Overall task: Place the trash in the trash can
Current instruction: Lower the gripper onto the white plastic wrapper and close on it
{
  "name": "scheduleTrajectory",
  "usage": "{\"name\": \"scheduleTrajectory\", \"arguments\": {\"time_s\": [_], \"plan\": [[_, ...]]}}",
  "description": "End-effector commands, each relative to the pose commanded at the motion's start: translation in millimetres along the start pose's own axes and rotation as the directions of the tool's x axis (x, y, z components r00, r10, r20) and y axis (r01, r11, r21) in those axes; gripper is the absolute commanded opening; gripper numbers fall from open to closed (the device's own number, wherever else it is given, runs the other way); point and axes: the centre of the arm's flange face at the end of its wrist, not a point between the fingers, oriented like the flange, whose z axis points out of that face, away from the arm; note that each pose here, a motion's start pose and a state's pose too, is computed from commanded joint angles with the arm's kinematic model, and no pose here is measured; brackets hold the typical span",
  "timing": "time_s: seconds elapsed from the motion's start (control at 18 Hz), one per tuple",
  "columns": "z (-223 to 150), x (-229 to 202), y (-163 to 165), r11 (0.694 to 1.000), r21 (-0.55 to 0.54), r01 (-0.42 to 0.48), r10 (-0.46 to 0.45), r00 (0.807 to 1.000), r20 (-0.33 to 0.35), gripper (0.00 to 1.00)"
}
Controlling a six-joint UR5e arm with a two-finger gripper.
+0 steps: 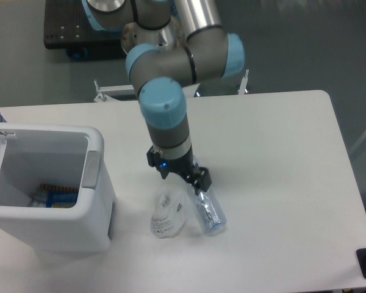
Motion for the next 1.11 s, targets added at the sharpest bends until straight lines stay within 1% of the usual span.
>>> {"name": "scheduleTrajectory", "arguments": {"time_s": [0.17,0.61,0.72,0.78,0.89,0.94,1.06,1.11], "plan": [[19,7,-11,1.0,-0.007,-0.014,0.014,1.0,-0.019,1.0],[41,13,-15,0.999,-0.025,-0.022,0.021,0.999,-0.047,1.0],[47,17,-20,0.999,-0.03,-0.034,0.032,0.998,-0.053,1.0],[46,17,-20,0.999,-0.031,-0.034,0.032,0.998,-0.051,0.99],[46,16,-21,0.999,-0.03,-0.032,0.031,0.998,-0.05,0.78],[46,16,-21,0.999,-0.03,-0.032,0.031,0.998,-0.05,0.72],[47,15,-21,0.999,-0.032,-0.032,0.031,0.998,-0.05,0.64],[48,15,-21,0.999,-0.033,-0.032,0.031,0.998,-0.052,0.58]]}}
